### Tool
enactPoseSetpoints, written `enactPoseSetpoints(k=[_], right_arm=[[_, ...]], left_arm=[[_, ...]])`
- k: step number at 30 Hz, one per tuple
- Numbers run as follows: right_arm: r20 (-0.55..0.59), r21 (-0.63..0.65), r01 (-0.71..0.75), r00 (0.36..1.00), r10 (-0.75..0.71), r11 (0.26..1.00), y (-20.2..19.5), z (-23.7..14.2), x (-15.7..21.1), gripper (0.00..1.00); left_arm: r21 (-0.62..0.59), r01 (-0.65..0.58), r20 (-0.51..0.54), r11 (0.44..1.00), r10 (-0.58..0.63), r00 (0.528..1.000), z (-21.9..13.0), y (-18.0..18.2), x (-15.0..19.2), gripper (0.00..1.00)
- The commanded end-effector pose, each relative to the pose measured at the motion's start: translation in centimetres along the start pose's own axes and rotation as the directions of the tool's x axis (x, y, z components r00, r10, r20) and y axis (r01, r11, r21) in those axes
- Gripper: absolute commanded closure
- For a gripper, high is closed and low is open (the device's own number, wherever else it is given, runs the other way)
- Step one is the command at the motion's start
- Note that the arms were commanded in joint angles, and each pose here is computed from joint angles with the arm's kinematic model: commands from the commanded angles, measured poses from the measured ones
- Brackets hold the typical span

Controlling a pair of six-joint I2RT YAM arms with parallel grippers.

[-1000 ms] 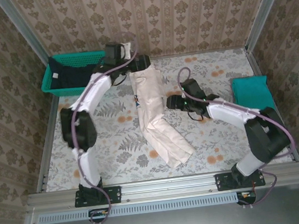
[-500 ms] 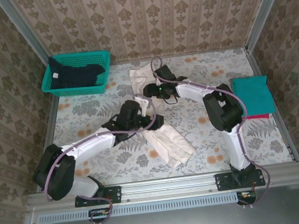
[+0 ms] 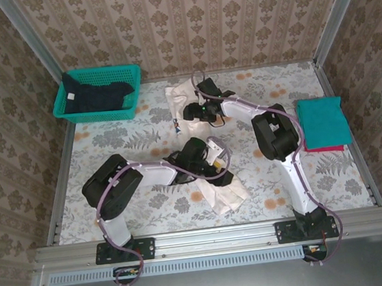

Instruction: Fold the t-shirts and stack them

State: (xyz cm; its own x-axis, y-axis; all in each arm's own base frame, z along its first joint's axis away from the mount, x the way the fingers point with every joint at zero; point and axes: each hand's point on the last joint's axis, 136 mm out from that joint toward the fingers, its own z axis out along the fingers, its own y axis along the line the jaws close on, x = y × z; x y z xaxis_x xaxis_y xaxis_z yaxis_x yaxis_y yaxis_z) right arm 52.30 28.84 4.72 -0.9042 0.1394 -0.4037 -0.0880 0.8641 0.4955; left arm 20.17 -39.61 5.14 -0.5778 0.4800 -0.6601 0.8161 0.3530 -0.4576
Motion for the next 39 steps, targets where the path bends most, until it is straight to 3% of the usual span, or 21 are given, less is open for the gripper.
enactPoseSetpoints(k=[1,9,15,20,25,30,39], right_arm=[[-0.062,0.088,-0.019,0.998,0.025,0.996,-3.9,1.2,1.0,0.27],[-0.021,0.132,-0.076,0.997,0.08,0.988,-6.5,-0.1,-1.4,0.27],[0.054,0.093,-0.056,0.997,0.051,0.994,-5.1,-3.2,-3.2,0.27],[0.187,0.064,-0.085,0.98,0.072,0.994,-4.2,-7.1,-5.4,0.26],[0.298,0.063,-0.238,0.931,0.209,0.969,-6.8,-9.7,-6.0,0.25],[0.294,0.01,-0.399,0.878,0.379,0.917,-9.5,-9.0,-4.3,0.25],[0.205,-0.075,-0.474,0.854,0.478,0.878,-9.8,-5.5,-3.7,0.31]], left_arm=[[0.113,0.005,-0.115,0.994,0.008,0.993,-0.1,-1.6,3.0,0.11],[0.108,-0.007,-0.106,0.994,0.018,0.994,-3.9,-3.0,3.7,0.09],[0.135,0.027,-0.089,0.991,-0.015,0.996,-5.0,-3.2,4.0,0.08],[0.131,0.012,-0.037,0.991,-0.008,0.999,-5.9,-3.0,2.4,0.08],[0.11,-0.013,0.083,0.994,0.003,0.997,-8.1,-2.7,-0.5,0.07],[0.002,-0.036,0.206,0.999,0.035,0.978,-11.3,-1.3,-2.6,0.06],[-0.149,-0.078,0.248,0.986,0.113,0.962,-15.5,-0.3,-1.7,0.03]])
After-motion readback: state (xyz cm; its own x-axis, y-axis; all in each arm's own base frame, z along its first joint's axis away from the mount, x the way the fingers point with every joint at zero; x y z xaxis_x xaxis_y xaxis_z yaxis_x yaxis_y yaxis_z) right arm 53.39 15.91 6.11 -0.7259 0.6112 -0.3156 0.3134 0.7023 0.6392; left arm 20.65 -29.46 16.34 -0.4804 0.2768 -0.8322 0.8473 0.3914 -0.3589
